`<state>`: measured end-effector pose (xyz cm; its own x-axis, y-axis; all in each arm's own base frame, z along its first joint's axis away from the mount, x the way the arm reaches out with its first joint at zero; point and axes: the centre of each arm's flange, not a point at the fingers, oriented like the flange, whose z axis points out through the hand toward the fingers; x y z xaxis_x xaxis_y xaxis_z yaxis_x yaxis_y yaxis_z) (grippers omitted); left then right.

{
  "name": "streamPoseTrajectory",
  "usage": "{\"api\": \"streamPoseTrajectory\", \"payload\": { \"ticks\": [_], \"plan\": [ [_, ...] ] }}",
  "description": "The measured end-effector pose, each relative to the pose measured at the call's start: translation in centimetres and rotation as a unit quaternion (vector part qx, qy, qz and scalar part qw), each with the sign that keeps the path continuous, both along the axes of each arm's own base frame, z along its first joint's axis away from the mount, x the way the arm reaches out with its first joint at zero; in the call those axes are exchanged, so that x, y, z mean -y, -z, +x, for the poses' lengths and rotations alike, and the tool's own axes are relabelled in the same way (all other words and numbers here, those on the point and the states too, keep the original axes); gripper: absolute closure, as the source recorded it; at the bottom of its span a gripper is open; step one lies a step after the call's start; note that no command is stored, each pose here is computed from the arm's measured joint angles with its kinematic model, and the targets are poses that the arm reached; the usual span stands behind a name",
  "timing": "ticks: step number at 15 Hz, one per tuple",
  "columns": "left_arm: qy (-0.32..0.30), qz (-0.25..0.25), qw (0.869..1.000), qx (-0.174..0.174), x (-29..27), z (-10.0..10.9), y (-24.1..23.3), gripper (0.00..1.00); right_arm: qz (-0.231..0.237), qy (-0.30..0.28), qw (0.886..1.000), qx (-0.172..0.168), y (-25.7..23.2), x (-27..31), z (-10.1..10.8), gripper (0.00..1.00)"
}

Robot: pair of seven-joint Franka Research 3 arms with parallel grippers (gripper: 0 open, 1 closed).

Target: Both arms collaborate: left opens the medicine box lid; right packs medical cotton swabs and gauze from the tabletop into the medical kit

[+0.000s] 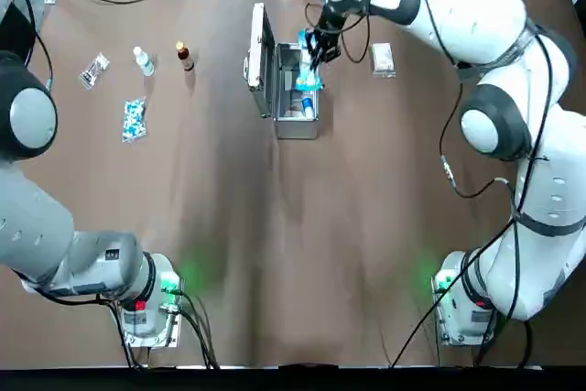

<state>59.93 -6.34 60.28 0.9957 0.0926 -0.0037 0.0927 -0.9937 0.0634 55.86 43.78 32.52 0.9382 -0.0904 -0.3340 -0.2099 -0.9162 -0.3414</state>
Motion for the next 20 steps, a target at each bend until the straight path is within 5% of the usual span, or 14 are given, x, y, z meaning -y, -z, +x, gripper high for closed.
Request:
{"api": "streamPoseTrajectory", "payload": {
  "ticks": [8,15,20],
  "plan": [
    [0.0,0.0,1.0,0.0,0.0,0.0,0.0,0.0,0.004,0.012,1.0,-0.007,0.5,0.0,0.2,0.27],
    [0.0,0.0,1.0,0.0,-0.1,0.0,0.0,0.0,-0.007,0.005,0.998,0.056,0.5,14.4,8.8,0.27],
    [-0.002,0.0,1.0,0.003,-0.3,0.1,0.0,0.0,-0.135,-0.027,0.985,0.104,1.3,24.3,12.2,0.13]
  ]
}}
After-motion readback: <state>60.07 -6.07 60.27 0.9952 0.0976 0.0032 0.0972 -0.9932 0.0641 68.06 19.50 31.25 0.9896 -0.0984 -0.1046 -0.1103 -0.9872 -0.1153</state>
